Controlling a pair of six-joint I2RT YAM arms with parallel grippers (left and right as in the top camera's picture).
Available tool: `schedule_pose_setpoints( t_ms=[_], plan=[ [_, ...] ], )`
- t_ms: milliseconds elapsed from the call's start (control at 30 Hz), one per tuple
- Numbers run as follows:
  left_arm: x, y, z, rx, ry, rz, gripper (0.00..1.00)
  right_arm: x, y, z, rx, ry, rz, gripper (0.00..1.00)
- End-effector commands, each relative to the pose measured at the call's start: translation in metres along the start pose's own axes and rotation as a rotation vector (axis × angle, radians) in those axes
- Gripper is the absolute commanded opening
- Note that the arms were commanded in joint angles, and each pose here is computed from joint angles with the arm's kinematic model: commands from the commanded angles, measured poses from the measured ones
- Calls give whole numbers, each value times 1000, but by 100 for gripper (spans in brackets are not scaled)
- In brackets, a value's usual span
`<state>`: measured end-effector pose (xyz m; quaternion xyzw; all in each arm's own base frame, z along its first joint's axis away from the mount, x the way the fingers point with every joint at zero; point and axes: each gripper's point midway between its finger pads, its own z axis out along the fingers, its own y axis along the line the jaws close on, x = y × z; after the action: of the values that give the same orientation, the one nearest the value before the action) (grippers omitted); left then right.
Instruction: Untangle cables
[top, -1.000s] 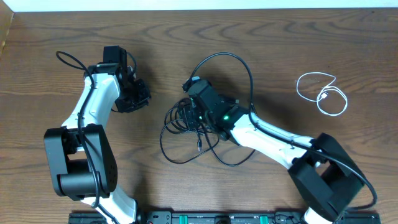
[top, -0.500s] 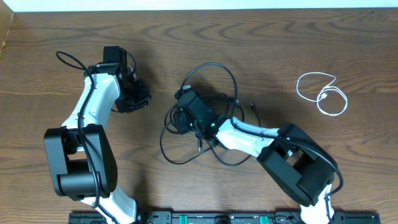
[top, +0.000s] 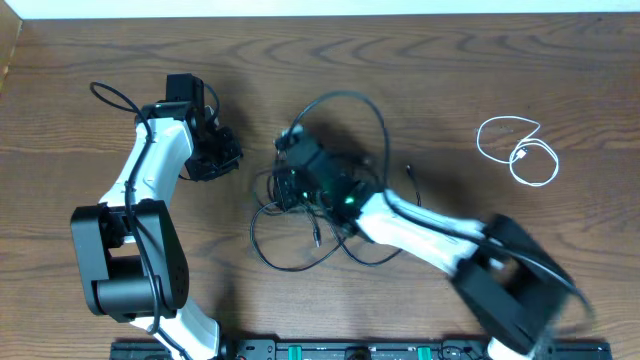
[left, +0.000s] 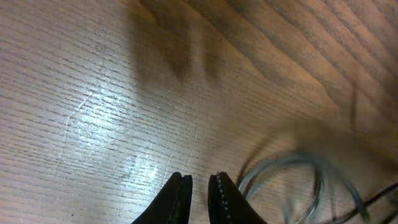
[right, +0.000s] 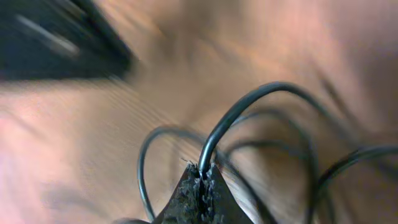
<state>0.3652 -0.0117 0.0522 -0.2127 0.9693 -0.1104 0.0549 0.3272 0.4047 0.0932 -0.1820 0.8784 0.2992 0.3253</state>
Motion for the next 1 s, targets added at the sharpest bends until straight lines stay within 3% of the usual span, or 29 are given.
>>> schedule_pose_setpoints(
  t_ms=[0,367,433,533,667,967],
  plan=[
    [3,2,1,-9,6,-4,16,-71,45,-65,-104,-194,-102,1],
    [3,3,1,-9,6,-4,16,-126,91,-154,-244,-397,-205,1],
    [3,3,1,-9,6,-4,16,-128,87,-155,-209,-409,-246,1],
    [3,3,1,-9,6,-4,16,-129,63,-150,-114,-398,-180,1],
    [3,3,1,-9,6,-4,16,-127,60,-149,-116,-384,-124,1],
    [3,3,1,-9,6,-4,17,-124,110,-166,-415,-379,-308,1]
  ],
)
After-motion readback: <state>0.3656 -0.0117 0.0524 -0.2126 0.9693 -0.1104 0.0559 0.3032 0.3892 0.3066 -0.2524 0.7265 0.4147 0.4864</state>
